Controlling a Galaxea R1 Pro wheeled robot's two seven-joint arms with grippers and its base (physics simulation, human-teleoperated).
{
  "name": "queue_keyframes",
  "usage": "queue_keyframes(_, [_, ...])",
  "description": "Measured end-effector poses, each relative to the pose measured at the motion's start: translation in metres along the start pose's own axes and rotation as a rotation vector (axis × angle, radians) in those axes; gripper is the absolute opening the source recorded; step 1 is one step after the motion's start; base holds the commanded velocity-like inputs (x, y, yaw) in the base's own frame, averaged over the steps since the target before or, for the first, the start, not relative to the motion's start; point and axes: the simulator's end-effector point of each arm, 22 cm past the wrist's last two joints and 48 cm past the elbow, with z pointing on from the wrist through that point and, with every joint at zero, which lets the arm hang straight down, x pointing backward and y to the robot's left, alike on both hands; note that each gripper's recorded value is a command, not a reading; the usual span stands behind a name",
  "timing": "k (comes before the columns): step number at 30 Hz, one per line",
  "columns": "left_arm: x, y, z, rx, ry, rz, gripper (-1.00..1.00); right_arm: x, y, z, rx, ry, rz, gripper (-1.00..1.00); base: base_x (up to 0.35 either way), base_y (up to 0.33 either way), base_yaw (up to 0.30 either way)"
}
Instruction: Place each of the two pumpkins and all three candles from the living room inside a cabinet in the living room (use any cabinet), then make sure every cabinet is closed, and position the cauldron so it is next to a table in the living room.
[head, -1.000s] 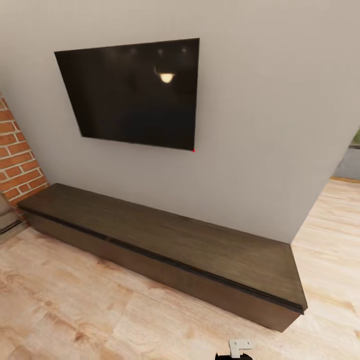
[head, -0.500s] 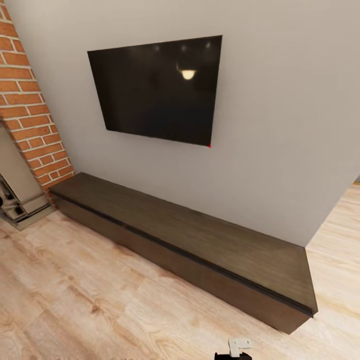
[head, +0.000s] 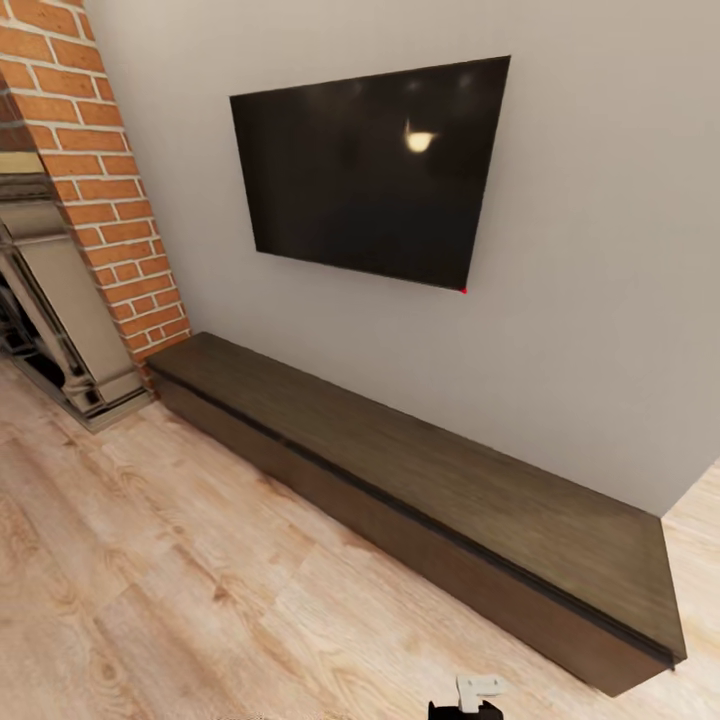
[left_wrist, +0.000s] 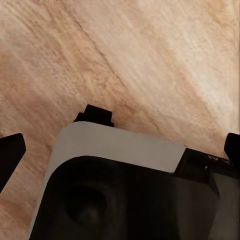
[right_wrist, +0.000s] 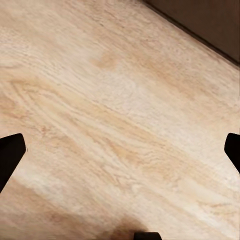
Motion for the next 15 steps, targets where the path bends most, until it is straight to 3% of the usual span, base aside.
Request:
queue_keyframes(8, [-0.0066, 0.0009, 0.0005, -0.001, -0.026, 0.005, 1.0, -0.0053, 0.0002, -0.0001, -0.002, -0.047, 0.007, 1.0, 0.032, 0.0, 0.224])
queue_keyframes(15, [-0.0072, 0.004, 0.0002, -0.006, -0.03, 0.004, 1.0, -0.0014, 0.0007, -0.0034, -0.004, -0.076, 0.012, 1.0, 0.285, 0.005, 0.244])
